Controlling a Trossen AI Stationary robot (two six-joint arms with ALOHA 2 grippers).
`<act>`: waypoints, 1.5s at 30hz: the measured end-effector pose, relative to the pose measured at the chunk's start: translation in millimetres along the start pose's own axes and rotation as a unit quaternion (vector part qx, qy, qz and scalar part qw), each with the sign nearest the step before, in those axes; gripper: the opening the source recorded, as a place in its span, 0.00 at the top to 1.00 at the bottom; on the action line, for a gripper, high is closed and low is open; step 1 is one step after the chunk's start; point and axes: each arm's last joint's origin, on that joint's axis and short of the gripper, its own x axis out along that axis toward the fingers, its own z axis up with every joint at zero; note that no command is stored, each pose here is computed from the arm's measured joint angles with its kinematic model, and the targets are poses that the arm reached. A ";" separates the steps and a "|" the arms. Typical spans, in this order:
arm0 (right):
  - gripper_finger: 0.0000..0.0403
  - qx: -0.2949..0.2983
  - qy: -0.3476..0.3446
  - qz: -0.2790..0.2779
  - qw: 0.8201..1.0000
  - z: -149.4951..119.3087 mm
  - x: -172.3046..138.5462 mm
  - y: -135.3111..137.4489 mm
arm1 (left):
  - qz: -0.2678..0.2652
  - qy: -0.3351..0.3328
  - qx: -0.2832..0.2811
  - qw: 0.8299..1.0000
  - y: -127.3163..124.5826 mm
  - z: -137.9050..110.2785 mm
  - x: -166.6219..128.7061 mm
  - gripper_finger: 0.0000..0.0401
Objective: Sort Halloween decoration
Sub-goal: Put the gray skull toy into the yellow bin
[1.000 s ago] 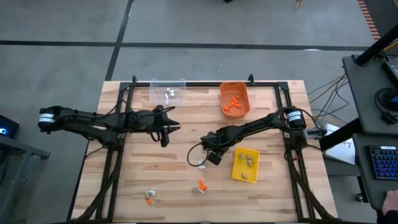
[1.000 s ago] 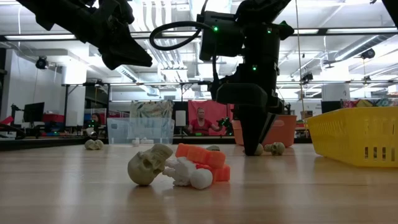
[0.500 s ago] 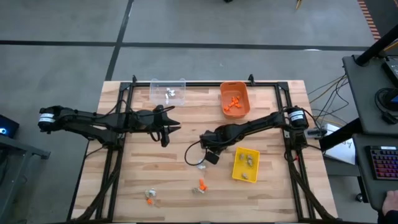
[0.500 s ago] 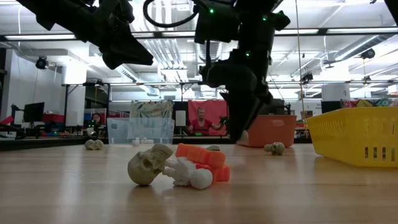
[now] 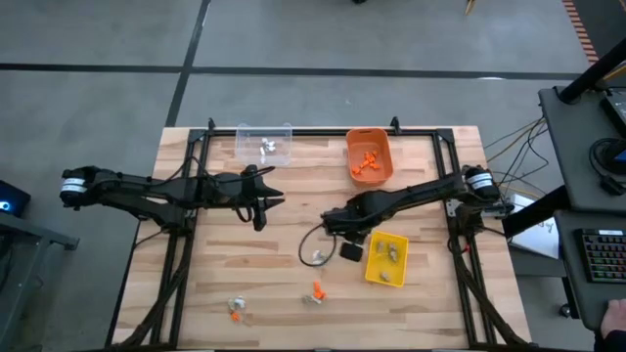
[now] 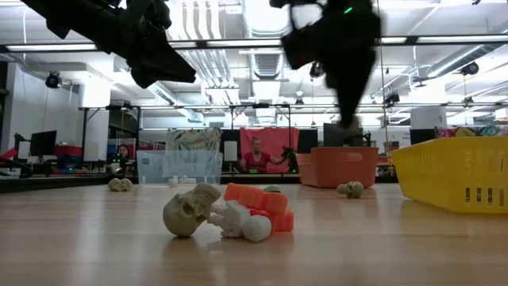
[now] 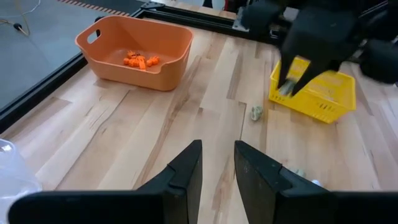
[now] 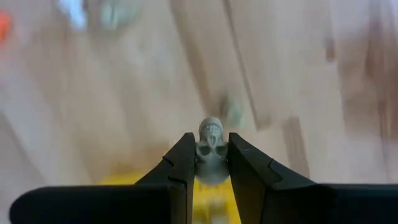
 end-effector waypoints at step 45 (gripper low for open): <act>0.58 -0.092 -0.126 -0.004 0.988 -63.4 -7.2 11.3 | 0.082 0.161 -0.123 0.976 3.1 -40.1 21.4 0.81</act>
